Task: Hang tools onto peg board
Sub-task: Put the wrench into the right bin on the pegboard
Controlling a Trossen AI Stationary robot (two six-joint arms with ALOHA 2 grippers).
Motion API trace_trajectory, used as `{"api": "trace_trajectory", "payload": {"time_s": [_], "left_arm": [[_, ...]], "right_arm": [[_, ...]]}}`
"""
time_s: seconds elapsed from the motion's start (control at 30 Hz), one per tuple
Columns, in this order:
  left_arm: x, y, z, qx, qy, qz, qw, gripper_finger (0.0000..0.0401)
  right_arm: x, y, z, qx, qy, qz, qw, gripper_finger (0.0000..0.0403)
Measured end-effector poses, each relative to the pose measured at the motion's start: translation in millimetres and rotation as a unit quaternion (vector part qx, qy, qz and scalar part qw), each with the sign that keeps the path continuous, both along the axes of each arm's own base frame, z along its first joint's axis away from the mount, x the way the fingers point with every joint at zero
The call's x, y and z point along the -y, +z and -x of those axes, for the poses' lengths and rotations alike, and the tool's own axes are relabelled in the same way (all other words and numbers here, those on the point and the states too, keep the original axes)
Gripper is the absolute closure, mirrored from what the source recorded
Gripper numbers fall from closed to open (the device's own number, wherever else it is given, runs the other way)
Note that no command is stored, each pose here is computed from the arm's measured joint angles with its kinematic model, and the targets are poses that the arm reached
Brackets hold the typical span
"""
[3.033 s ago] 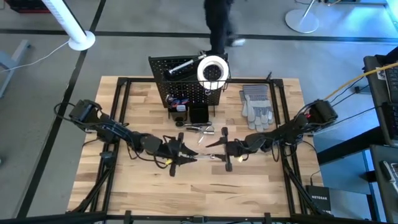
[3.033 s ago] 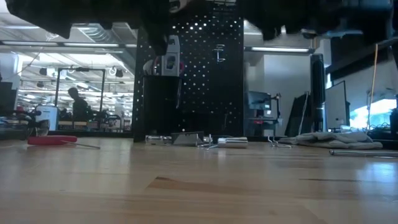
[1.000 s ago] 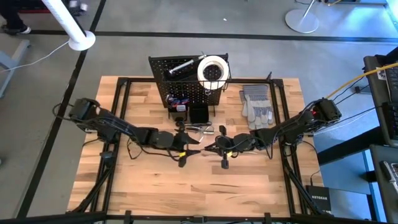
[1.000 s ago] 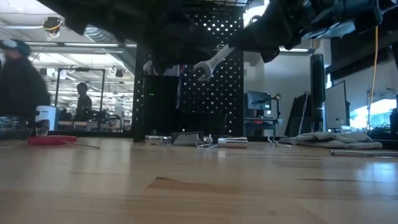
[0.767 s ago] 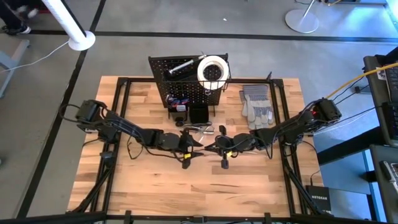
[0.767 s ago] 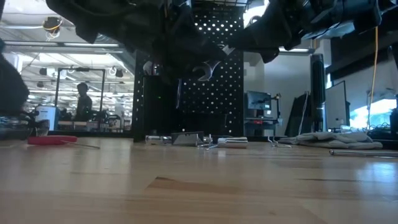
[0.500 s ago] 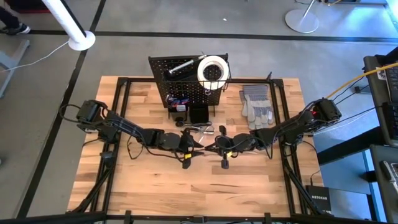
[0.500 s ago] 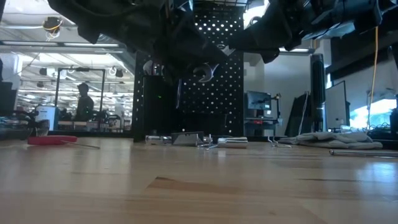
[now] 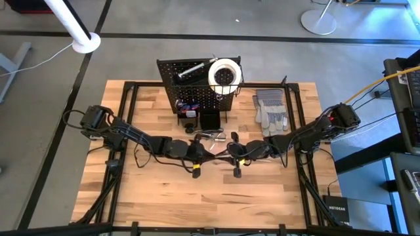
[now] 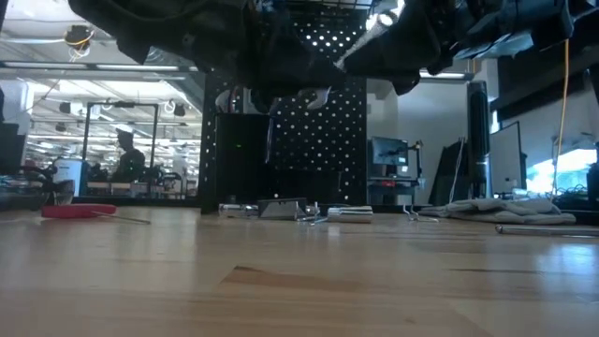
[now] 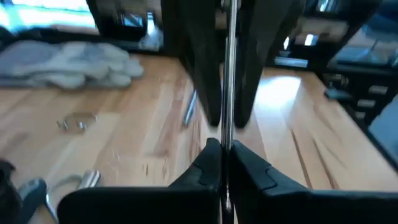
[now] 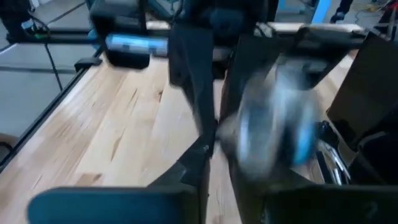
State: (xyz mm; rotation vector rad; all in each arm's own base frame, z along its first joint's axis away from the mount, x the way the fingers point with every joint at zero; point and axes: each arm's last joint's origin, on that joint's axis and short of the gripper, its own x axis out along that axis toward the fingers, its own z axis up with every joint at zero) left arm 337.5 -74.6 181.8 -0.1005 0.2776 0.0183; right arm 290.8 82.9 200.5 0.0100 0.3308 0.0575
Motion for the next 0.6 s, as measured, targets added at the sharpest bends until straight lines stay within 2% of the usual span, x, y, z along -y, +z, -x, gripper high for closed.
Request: {"api": "trace_trajectory", "payload": {"time_s": [0.13, 0.23, 0.43, 0.6], "left_arm": [[-1, -5, 12, 0.061, -0.003, 0.011, 0.998, 0.0396], [-4, -7, 24, 0.122, -0.002, 0.038, 0.992, 0.0397], [-6, -3, 34, 0.179, -0.002, 0.047, 0.983, 0.0398], [-3, 0, 35, 0.193, -0.008, 0.04, 0.98, 0.0398]], "right_arm": [[1, 8, 7, -0.009, 0.012, -0.003, 1.0, 0.0319], [1, 14, 11, -0.005, 0.025, -0.009, 1.0, 0.0301], [1, 27, -2, 0.112, 0.023, -0.017, 0.993, 0.0279], [12, 17, -17, 0.149, -0.008, -0.021, 0.989, 0.0277]]}}
